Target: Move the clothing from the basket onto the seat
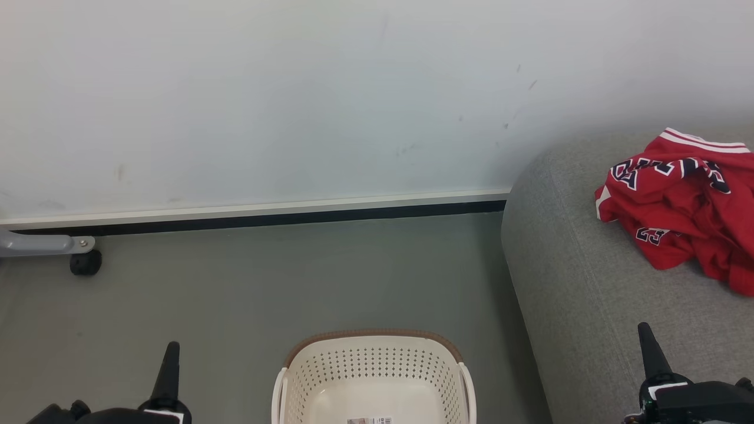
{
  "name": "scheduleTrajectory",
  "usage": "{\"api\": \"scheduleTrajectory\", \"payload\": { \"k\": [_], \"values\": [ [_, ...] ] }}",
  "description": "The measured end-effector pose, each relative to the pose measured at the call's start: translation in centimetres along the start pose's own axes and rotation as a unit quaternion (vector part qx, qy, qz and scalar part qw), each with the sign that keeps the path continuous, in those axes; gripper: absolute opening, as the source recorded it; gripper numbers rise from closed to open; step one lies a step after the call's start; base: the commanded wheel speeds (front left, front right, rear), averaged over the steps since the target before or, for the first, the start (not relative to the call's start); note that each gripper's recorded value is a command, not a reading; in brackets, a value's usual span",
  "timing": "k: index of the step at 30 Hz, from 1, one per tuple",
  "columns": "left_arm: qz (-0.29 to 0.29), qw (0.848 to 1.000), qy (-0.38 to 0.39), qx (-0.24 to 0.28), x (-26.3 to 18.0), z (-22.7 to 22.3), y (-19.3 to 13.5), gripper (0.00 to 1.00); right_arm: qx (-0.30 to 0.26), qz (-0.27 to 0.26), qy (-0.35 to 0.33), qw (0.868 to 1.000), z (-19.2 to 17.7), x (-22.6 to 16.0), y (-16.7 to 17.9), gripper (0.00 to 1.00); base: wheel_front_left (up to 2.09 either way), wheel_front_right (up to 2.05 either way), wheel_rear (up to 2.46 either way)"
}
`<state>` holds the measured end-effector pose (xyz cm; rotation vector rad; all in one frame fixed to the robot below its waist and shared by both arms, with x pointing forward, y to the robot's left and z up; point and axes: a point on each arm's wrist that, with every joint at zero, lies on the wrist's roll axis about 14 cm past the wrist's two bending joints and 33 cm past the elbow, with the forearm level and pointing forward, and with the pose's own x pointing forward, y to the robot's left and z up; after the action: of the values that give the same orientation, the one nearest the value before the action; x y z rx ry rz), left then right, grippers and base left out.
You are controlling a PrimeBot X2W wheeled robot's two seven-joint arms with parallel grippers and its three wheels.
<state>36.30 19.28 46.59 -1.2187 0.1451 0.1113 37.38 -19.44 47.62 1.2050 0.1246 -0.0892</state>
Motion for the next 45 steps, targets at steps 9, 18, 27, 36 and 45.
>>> {"api": "scheduleTrajectory", "payload": {
  "k": [9, 18, 27, 36, 45],
  "values": [
    [-0.009, 0.998, 0.004, -0.054, 0.4, 0.1, -0.3, 0.0, 0.057, 0.009, -0.004, 0.998, 0.4, 0.3, 0.2, 0.0, 0.0, 0.0, 0.0],
    [-0.027, 0.993, 0.006, -0.114, 0.8, 0.2, -1.0, 0.0, 0.12, 0.019, -0.009, 0.993, 0.9, 0.3, 0.3, 0.0, 0.0, 0.0, 0.0],
    [-0.044, 0.985, 0.007, -0.169, 1.2, 0.5, -1.7, 0.0, 0.181, 0.032, -0.014, 0.983, 1.4, 0.5, 0.5, 0.0, 0.0, 0.0, 0.0],
    [-0.047, 0.984, 0.006, -0.173, 1.3, 0.5, -1.9, 0.0, 0.181, 0.034, -0.015, 0.983, 1.4, 0.6, 0.7, 0.0, 0.0, 0.0, 0.0],
    [-0.047, 0.984, 0.006, -0.173, 1.3, 0.5, -1.9, 0.0, 0.182, 0.034, -0.015, 0.983, 1.4, 0.6, 0.7, 0.0, 0.0, 0.0, 0.0]
  ]
}}
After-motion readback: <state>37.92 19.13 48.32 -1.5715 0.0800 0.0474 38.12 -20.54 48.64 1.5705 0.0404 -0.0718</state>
